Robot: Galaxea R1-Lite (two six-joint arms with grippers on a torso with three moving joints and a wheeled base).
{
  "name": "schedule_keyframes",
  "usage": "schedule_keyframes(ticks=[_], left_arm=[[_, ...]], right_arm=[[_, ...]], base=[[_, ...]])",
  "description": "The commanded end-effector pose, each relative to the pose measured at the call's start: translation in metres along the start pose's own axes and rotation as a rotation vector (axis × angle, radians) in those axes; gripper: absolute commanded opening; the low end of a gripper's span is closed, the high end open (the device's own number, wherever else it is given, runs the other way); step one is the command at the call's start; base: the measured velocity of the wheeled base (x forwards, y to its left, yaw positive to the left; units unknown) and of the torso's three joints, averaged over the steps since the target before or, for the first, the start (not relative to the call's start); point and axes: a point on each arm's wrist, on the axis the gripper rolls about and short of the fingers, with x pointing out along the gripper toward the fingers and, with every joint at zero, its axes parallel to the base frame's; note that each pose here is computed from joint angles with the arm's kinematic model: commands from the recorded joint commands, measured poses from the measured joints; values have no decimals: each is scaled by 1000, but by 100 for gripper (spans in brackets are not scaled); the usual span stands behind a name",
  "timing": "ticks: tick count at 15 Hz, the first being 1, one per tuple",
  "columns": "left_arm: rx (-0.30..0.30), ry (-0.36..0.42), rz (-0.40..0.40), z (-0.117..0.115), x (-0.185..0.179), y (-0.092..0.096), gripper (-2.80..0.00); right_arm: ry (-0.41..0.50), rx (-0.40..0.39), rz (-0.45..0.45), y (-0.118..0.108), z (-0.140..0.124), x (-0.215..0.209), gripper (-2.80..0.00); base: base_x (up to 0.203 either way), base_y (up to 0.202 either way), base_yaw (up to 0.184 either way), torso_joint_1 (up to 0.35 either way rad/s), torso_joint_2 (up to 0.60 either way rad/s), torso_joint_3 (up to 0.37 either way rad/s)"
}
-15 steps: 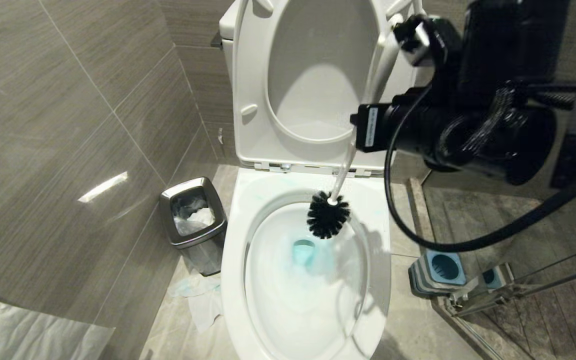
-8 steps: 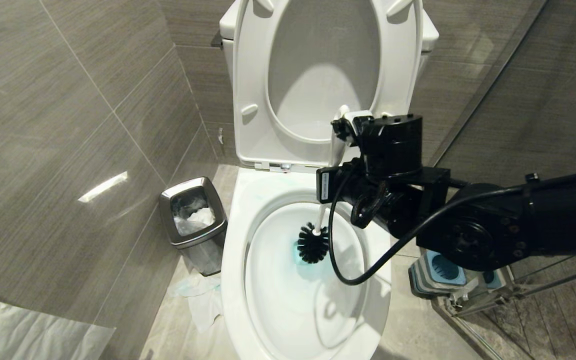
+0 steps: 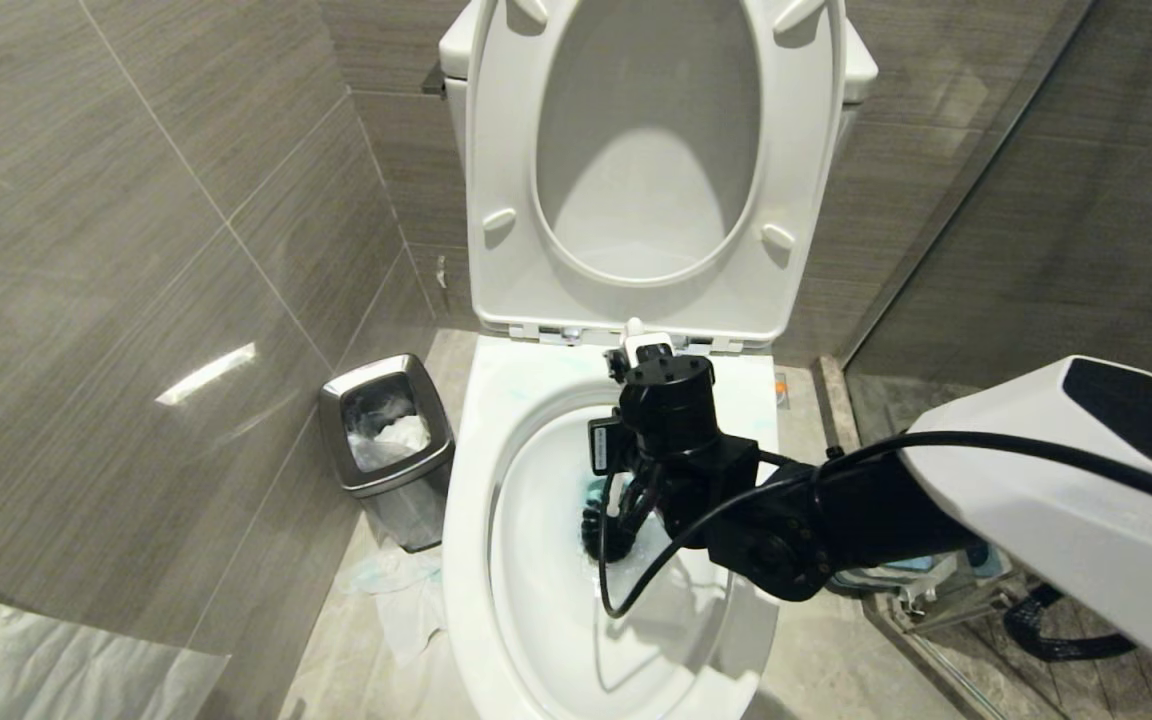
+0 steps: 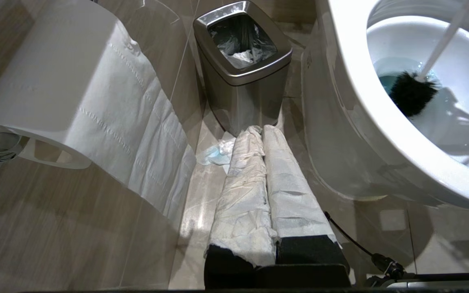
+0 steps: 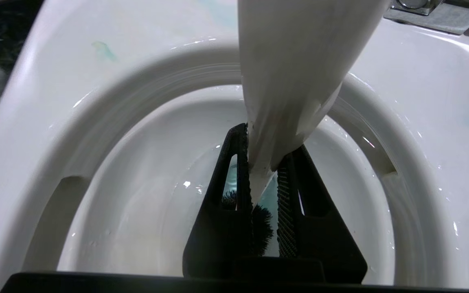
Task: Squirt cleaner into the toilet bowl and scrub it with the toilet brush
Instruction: Scrub the toilet bowl
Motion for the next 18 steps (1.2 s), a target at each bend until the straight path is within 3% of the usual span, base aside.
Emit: schedule_keyframes(ticks=[1, 4, 9, 14, 18], left_arm=[[3, -1, 0, 0, 0, 0, -280], [3, -1, 1, 0, 0, 0, -280], [3, -1, 0, 0, 0, 0, -280], [2, 1, 0, 0, 0, 0, -280], [2, -2, 0, 0, 0, 0, -280]], right_arm=[[12, -10, -33, 9, -20, 20, -280], [-87, 26, -45, 9, 22, 8, -280], [-214, 71, -11, -12, 113, -66, -280], [-188, 46, 14, -6, 111, -79, -280], [-125, 5, 10, 6, 81, -57, -280]], base=[[0, 0, 0, 0, 0, 0], [0, 0, 0, 0, 0, 0], [0, 0, 0, 0, 0, 0], [0, 0, 0, 0, 0, 0], [0, 0, 0, 0, 0, 0]])
